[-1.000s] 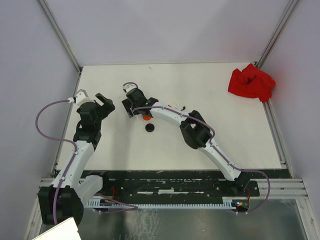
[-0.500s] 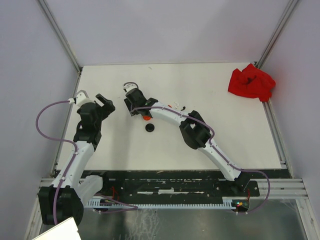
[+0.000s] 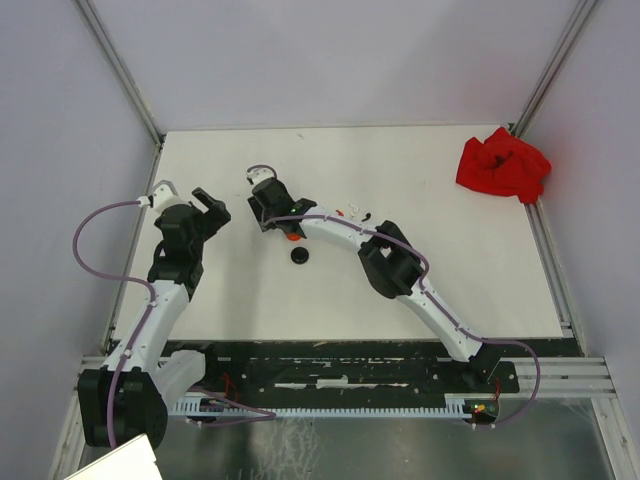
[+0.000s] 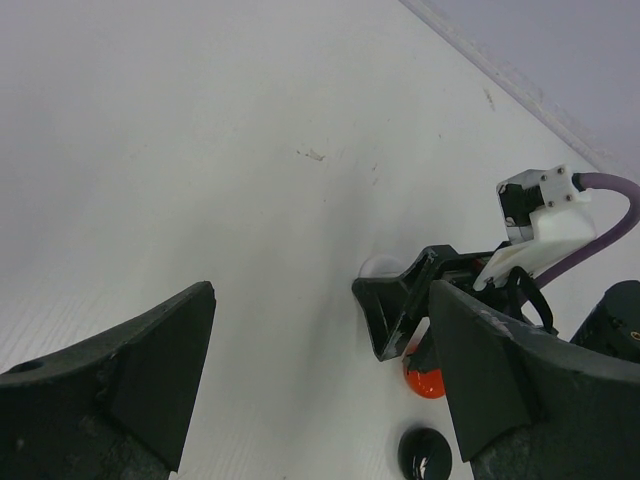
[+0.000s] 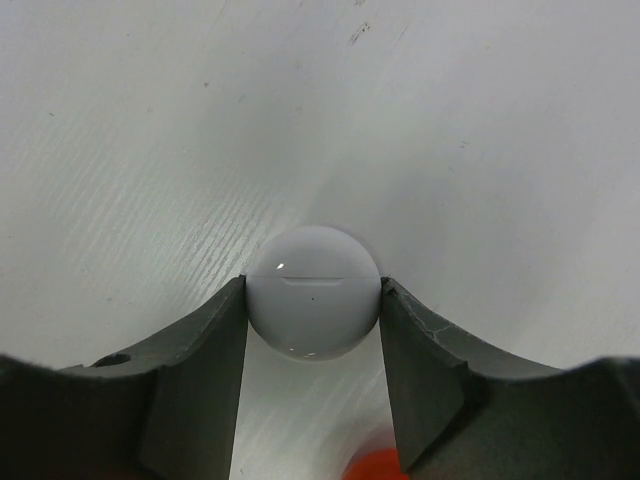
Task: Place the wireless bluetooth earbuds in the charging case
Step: Pick up the charging case at the center of the board.
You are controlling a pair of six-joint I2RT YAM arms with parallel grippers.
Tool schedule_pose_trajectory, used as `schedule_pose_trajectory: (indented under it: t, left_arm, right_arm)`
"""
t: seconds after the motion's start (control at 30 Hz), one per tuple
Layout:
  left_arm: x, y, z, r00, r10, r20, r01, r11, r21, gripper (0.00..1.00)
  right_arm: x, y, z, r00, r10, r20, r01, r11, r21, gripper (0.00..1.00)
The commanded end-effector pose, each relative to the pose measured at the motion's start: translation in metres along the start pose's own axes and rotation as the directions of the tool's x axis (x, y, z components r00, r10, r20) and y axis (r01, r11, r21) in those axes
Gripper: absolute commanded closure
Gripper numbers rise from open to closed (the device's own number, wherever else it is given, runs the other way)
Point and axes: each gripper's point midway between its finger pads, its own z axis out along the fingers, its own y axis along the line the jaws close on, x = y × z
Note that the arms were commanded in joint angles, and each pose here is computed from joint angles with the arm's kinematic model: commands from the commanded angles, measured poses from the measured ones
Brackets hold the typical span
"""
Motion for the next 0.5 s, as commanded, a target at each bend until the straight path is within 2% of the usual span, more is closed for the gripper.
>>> schedule_pose_trajectory:
  t: [0.0, 0.2, 0.47]
  left_arm:
    - [-0.013, -0.009, 0.000, 0.998, -0.033, 0.048, 0.031, 0.999, 0.040, 0.07]
    - [-0.013, -0.014, -0.001, 0.999, -0.034, 0.032, 0.032, 0.998, 0.061, 0.07]
    - [0.004, -0.026, 0.005, 0.998, -0.041, -0.037, 0.046, 0.990, 0.132, 0.07]
  right_arm:
    - [-0.052, -0.002, -0.027, 0.992, -0.012, 0.123, 0.012, 1.000, -0.001, 0.83]
    - [-0.089, -0.009, -0.054, 0.979, -0.014, 0.201, 0.019, 1.000, -0.024, 0.95]
    - [-0.121, -0.019, -0.113, 0.955, 0.009, 0.296, 0.038, 0.988, -0.153, 0.99]
